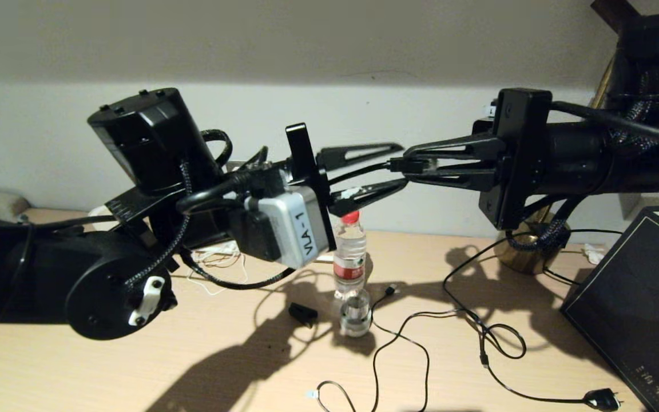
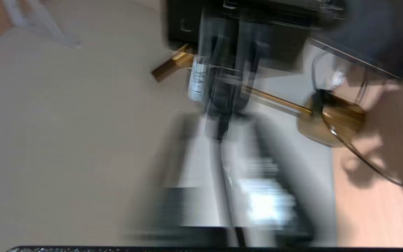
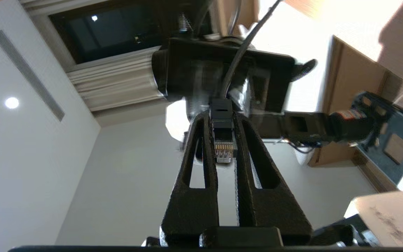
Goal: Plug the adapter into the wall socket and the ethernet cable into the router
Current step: Hand it to the other hand
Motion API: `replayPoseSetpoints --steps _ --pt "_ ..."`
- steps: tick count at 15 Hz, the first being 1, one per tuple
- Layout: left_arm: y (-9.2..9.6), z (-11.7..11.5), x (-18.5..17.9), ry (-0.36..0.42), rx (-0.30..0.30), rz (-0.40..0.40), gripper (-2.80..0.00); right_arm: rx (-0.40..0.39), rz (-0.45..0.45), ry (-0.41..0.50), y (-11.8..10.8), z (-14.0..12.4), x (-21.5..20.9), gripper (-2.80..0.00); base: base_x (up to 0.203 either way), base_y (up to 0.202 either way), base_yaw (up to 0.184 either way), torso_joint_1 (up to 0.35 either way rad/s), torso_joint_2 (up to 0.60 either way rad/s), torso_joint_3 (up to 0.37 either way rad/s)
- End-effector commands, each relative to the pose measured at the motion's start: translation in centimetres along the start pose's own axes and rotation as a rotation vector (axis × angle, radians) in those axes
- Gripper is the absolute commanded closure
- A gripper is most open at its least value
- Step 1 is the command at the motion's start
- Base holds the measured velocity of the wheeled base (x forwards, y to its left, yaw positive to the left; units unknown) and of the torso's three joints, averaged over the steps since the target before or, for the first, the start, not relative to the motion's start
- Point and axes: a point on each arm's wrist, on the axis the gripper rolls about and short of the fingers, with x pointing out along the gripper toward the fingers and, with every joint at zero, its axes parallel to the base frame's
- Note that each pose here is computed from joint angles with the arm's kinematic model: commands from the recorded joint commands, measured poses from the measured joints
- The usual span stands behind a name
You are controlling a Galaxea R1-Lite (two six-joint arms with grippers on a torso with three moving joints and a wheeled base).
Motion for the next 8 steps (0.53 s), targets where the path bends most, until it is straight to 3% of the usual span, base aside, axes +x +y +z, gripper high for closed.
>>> replayPoseSetpoints --steps 1,8 --pt "0.12 0.05 0.02 -0.009 0.015 0.007 0.0 0.012 -0.002 0.006 -0.07 0.0 0.05 0.0 0.0 0.0 0.0 0.0 0.0 0.0" --pt "0.32 0.26 -0.05 -0.013 0.019 0.01 0.0 0.017 -0.005 0.003 -0.24 0.05 0.08 0.0 0.0 0.0 0.0 0.0 0.0 0.0"
